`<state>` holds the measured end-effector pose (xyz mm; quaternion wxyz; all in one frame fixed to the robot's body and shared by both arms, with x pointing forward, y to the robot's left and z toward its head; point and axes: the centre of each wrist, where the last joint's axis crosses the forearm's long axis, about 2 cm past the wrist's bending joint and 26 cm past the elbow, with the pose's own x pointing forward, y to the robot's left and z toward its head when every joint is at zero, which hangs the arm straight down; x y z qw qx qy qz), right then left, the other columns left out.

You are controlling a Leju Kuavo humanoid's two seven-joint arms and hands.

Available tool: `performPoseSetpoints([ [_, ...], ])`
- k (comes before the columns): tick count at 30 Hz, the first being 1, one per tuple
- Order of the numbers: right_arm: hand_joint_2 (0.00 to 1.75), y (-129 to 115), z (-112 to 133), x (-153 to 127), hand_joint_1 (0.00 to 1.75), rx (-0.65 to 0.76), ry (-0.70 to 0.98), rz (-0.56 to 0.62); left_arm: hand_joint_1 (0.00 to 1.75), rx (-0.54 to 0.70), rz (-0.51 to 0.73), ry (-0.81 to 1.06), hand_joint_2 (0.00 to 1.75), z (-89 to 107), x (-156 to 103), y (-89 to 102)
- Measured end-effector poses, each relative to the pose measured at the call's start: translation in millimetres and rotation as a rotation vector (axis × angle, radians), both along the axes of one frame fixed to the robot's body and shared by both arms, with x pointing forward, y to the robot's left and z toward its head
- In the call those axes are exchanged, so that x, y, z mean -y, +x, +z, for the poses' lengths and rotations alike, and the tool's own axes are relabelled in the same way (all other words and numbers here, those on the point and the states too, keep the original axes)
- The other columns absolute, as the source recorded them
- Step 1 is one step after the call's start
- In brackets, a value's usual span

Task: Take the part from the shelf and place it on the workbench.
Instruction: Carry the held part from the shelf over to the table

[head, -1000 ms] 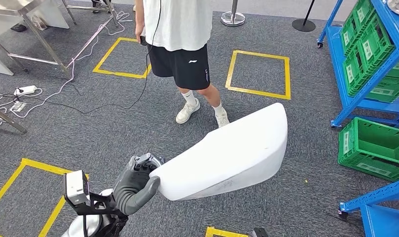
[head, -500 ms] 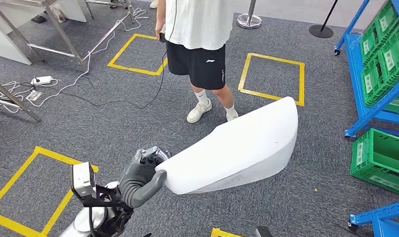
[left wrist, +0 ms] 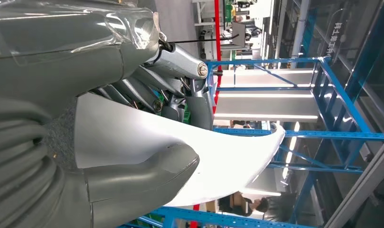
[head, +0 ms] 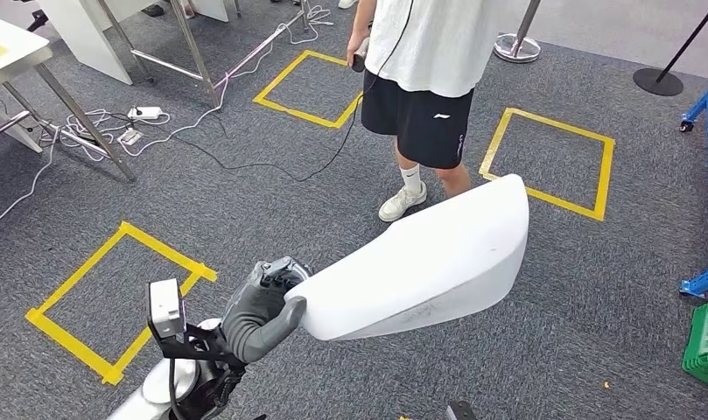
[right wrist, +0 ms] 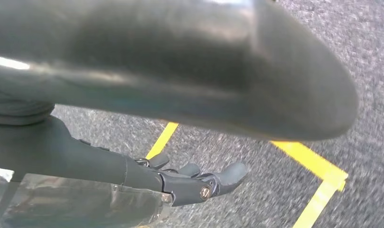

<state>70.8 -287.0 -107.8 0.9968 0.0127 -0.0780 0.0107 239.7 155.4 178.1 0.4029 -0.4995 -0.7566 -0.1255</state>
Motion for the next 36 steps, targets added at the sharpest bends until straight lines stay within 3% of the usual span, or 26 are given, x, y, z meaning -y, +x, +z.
performPoseSetpoints([
  [13,0.0,-1,0,3,0.0,-0.009,-0.008,-0.033,1.75,0.007,-0.046,-0.009,1.75,1.8,5,5.5],
  [36,0.0,12,2,-5,0.0,-0.009,0.009,0.032,1.75,-0.002,0.029,0.008,1.75,-10.1,-6,1.2],
])
